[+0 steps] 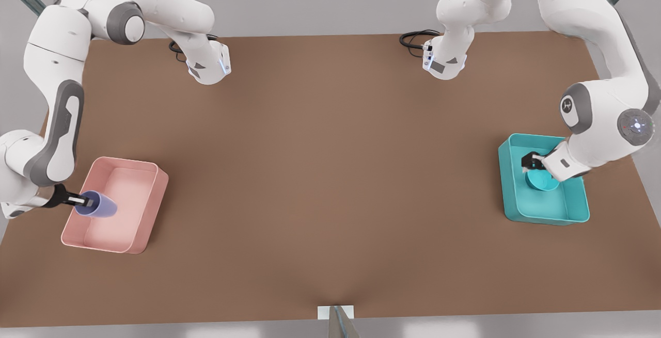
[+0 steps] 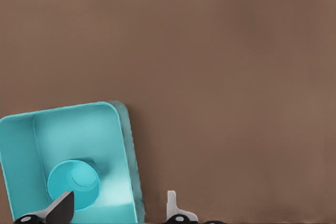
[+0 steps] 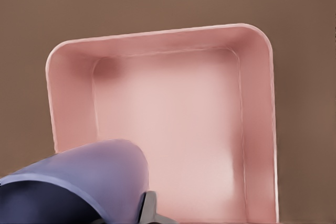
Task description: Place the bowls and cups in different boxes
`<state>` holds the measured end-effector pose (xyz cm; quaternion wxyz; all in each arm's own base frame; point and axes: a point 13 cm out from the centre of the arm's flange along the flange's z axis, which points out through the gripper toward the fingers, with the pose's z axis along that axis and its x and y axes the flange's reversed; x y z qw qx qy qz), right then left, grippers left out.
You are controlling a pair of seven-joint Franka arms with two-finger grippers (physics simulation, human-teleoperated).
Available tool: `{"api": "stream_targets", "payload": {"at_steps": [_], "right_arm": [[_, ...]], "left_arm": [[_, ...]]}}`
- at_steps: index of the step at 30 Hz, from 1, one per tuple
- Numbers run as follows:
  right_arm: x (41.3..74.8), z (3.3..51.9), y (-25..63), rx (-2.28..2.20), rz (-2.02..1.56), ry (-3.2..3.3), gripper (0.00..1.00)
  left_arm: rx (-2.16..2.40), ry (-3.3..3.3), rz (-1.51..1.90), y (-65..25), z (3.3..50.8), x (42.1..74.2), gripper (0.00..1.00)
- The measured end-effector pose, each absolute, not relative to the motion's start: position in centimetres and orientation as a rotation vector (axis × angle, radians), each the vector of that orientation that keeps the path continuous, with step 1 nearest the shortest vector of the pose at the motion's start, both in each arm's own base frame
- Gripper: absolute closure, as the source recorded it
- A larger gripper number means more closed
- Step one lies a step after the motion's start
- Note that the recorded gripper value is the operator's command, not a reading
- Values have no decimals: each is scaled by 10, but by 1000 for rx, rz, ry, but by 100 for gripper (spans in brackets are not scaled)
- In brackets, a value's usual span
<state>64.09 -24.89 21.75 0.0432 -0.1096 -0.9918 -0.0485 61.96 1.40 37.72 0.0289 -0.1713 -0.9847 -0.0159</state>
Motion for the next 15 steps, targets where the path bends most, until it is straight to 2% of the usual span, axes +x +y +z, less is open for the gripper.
{"api": "stream_targets", "payload": {"at_steps": [1, 3, 6, 11, 12, 13, 15], "right_arm": [[638, 203, -252, -307, -151, -3021, 79], [636, 171, -254, -245, -154, -3002, 79], [639, 132, -253, -158, -150, -3003, 79], [650, 100, -249, -34, -128, -3038, 79], [651, 97, -249, -17, -126, -3044, 62], [652, 94, -250, -1, -122, -3048, 0], [651, 88, -253, 25, -108, -3050, 0]], "left_arm": [[-624, -3033, -53, -37, 406, 615, 0], [-647, -3011, -63, -73, 433, 604, 0], [-514, -2956, -69, -58, 429, 591, 0], [-393, -2905, -40, -66, 425, 575, 0], [-365, -2900, -39, -64, 424, 573, 0], [-340, -2895, -38, -62, 423, 572, 0], [-301, -2886, -40, -61, 421, 570, 0]]}}
